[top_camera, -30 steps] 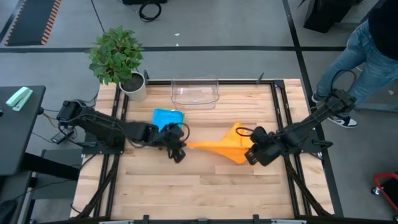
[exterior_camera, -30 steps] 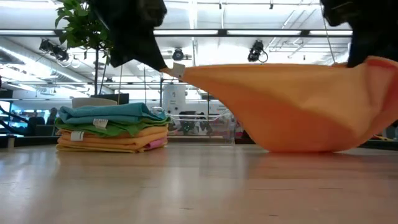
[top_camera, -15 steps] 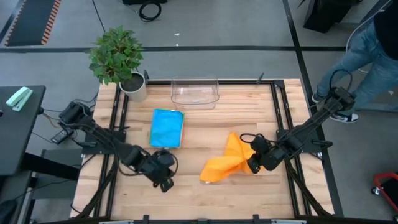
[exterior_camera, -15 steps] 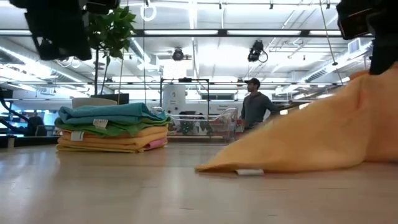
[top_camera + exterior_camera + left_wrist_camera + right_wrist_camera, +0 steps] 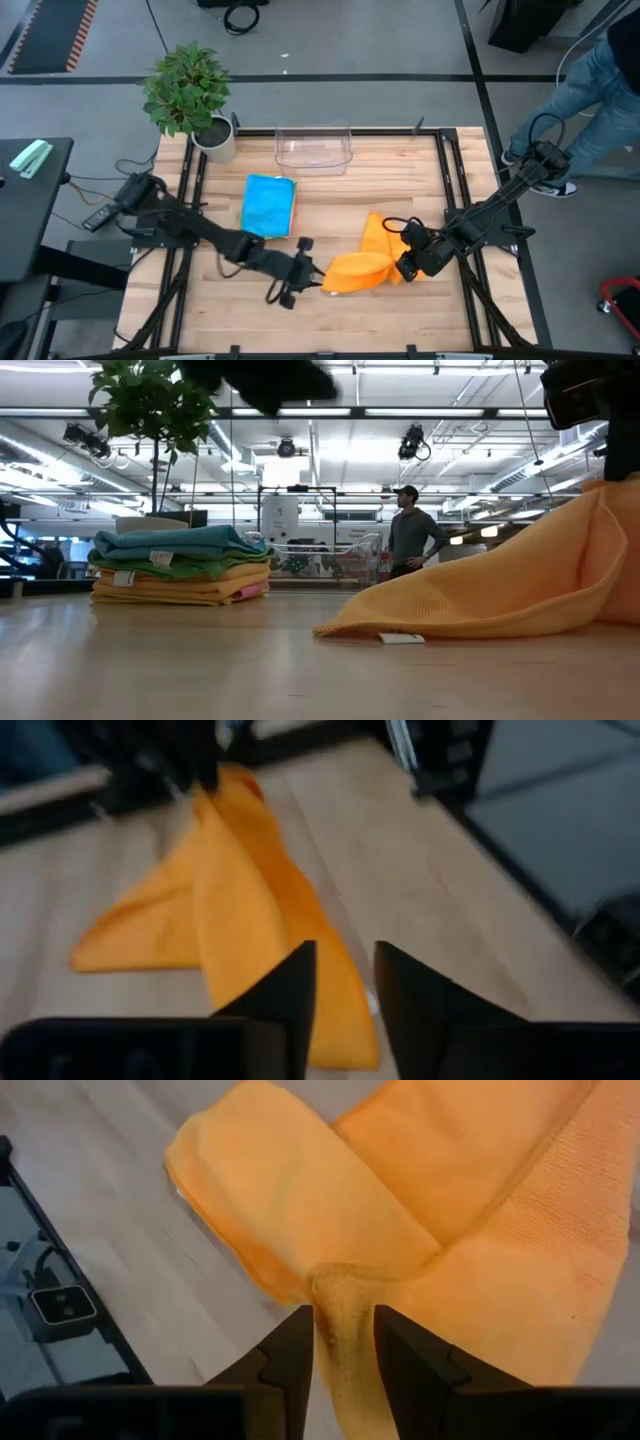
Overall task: Fold microfiber towels
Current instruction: Fold the orange microfiber cloth
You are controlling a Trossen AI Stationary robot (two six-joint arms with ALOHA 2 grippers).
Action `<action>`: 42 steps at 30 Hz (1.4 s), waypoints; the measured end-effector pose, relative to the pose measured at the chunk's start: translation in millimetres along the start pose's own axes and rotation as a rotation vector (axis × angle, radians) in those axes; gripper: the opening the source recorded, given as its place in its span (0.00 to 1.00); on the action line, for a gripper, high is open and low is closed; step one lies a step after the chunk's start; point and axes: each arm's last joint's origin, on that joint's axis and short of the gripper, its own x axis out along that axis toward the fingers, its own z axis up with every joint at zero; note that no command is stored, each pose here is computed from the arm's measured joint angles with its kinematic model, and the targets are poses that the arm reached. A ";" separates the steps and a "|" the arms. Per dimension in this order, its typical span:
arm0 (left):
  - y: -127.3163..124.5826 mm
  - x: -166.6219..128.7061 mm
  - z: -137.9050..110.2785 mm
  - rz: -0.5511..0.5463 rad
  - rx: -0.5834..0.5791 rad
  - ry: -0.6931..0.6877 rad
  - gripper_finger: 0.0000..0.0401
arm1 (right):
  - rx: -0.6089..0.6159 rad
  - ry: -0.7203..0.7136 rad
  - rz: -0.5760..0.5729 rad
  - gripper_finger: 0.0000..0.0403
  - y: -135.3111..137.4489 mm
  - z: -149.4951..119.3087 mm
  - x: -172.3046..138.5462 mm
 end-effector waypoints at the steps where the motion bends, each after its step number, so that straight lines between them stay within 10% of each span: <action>1: 3.7 7.6 -6.4 -0.028 0.006 0.023 0.31 | -0.001 0.000 0.001 0.29 0.1 0.0 -0.1; 10: -10.9 47.7 -51.8 -0.215 0.148 0.138 0.53 | -0.016 -0.002 -0.005 0.29 -0.6 0.9 0.1; 29: 10.9 85.4 -90.2 -0.212 -0.045 0.241 0.44 | 0.002 -0.011 -0.011 0.29 -1.0 5.1 0.9; 38: 10.9 89.6 -78.8 -0.193 -0.039 0.326 0.05 | 0.003 0.004 -0.011 0.29 -1.2 6.4 1.3; 42: 9.1 89.8 -72.0 -0.202 -0.028 0.376 0.04 | -0.024 0.016 0.004 0.29 -0.2 6.7 -1.6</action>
